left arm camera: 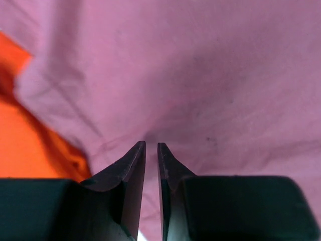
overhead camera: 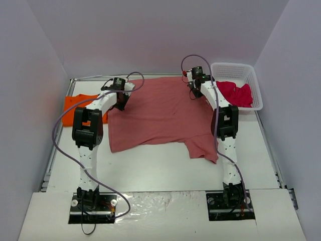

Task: Fold and stack the t-shirts
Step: Flatten out the tshirt

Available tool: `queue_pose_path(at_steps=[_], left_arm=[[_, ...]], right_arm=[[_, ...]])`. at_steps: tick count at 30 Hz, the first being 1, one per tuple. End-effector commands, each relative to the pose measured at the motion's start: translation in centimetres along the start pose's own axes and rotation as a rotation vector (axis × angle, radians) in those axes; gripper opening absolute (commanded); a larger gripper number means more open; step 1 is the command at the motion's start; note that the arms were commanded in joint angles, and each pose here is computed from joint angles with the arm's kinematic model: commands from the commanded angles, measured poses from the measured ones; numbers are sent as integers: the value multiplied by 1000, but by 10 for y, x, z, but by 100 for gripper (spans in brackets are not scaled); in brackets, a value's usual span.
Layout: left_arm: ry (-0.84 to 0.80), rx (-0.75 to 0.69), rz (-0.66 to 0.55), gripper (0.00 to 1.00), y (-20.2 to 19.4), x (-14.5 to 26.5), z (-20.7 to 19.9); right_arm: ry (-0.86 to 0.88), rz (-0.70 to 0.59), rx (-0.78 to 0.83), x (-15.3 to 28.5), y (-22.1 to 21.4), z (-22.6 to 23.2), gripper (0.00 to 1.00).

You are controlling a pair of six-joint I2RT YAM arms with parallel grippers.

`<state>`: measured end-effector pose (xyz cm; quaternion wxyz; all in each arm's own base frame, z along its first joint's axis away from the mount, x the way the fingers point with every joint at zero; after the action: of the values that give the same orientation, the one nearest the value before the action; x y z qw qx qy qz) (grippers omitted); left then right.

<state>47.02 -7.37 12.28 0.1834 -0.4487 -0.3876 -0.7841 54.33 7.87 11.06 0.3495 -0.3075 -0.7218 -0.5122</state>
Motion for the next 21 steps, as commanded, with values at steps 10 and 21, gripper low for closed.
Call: queue_pose_path(at_steps=[10, 21], left_arm=[[-62, 17, 121, 15, -25, -10, -21], [-79, -26, 193, 15, -68, 15, -40]], right_arm=[[17, 131, -21, -14, -39, -4, 0], [119, 304, 1, -11, -101, 9, 0]])
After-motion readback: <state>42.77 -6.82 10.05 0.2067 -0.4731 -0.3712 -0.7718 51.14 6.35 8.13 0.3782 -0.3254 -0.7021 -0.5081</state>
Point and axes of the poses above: each gripper's point midway between its finger pads, its own x axis back along the fingers, its own z axis along the line the jaws close on, y = z × x, the point moved 8 cm from there along x, back along the fingers, and after that the axes turned 14 degrees about -x, right-handed, at the moved point
